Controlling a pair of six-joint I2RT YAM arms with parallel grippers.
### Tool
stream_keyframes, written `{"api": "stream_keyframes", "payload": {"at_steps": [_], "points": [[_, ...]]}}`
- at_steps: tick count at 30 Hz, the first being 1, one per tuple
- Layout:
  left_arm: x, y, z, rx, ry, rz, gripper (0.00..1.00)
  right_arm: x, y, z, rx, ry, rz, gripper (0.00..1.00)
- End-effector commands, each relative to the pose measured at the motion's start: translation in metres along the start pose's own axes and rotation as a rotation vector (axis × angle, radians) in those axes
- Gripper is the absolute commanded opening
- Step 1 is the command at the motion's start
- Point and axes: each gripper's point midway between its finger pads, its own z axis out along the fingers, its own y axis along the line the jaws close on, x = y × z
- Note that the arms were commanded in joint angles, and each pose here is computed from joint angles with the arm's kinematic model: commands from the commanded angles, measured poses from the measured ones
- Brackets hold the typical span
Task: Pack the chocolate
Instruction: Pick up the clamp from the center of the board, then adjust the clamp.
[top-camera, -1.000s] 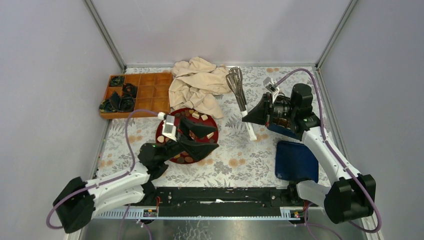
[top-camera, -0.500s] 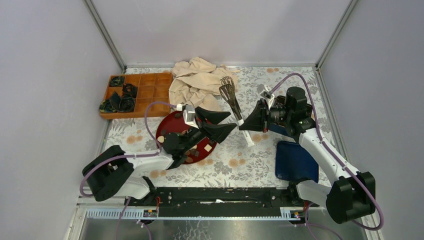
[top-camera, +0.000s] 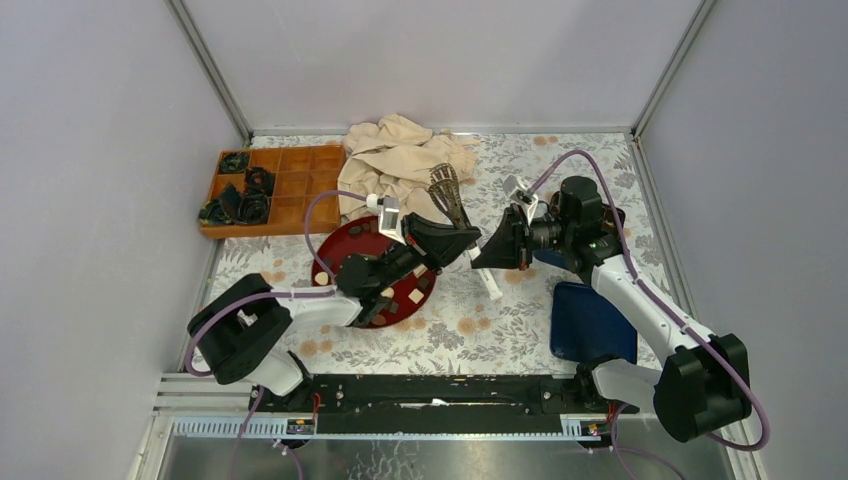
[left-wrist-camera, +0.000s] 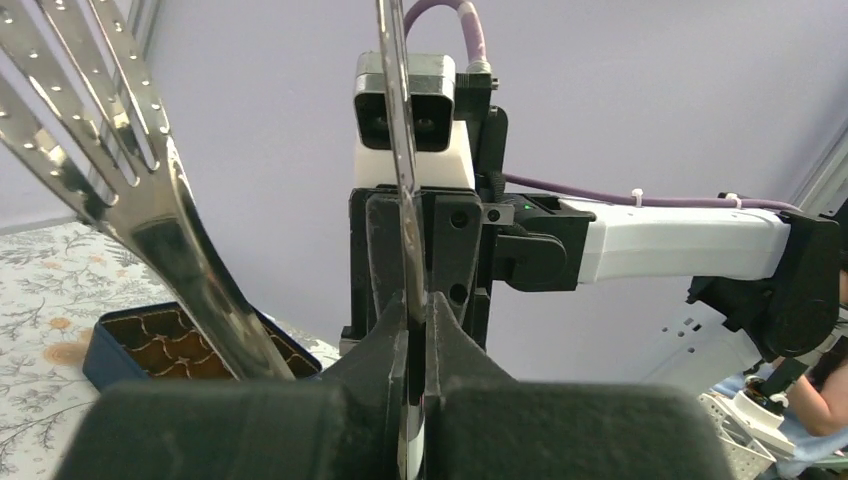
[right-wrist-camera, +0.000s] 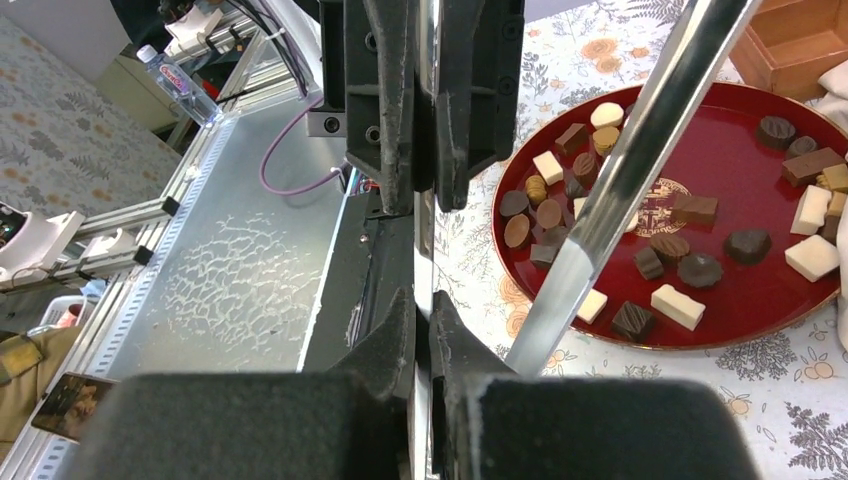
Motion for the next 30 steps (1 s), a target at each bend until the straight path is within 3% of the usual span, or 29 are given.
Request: {"api": "stream_keyframes", "payload": {"at_steps": [1, 3, 4, 7, 8, 13, 18, 23, 30], "points": [[-0.019, -0.016, 0.001, 0.086, -0.046, 0.010, 0.00, -0.008, 0.002, 0.002, -0.012, -0.001, -0.093, 0.14], [-0.023, -0.018, -0.007, 0.092, -0.043, 0.021, 0.00, -0.010, 0.006, 0.001, -0.014, 0.007, -0.107, 0.39], [-0.027, -0.017, -0.012, 0.093, -0.042, 0.026, 0.00, -0.011, 0.008, -0.001, -0.017, 0.014, -0.112, 0.58], [-0.029, -0.025, -0.033, 0.121, -0.010, 0.040, 0.00, -0.017, 0.016, -0.004, -0.031, 0.024, -0.112, 0.95], [-0.029, -0.029, -0.041, 0.132, 0.002, 0.050, 0.00, -0.019, 0.016, -0.004, -0.031, 0.023, -0.108, 0.99], [-0.018, -0.065, -0.067, 0.283, 0.099, 0.080, 0.00, -0.030, -0.020, -0.001, 0.158, -0.055, 0.024, 1.00], [-0.017, -0.078, -0.075, 0.350, 0.125, 0.113, 0.00, -0.020, -0.019, 0.011, 0.128, -0.062, 0.074, 0.99], [-0.018, -0.075, -0.067, 0.347, 0.120, 0.113, 0.00, -0.012, -0.010, 0.023, 0.080, -0.038, 0.077, 0.86], [-0.016, -0.069, -0.060, 0.324, 0.117, 0.090, 0.00, -0.003, -0.013, 0.037, 0.102, -0.022, 0.088, 0.77]]}}
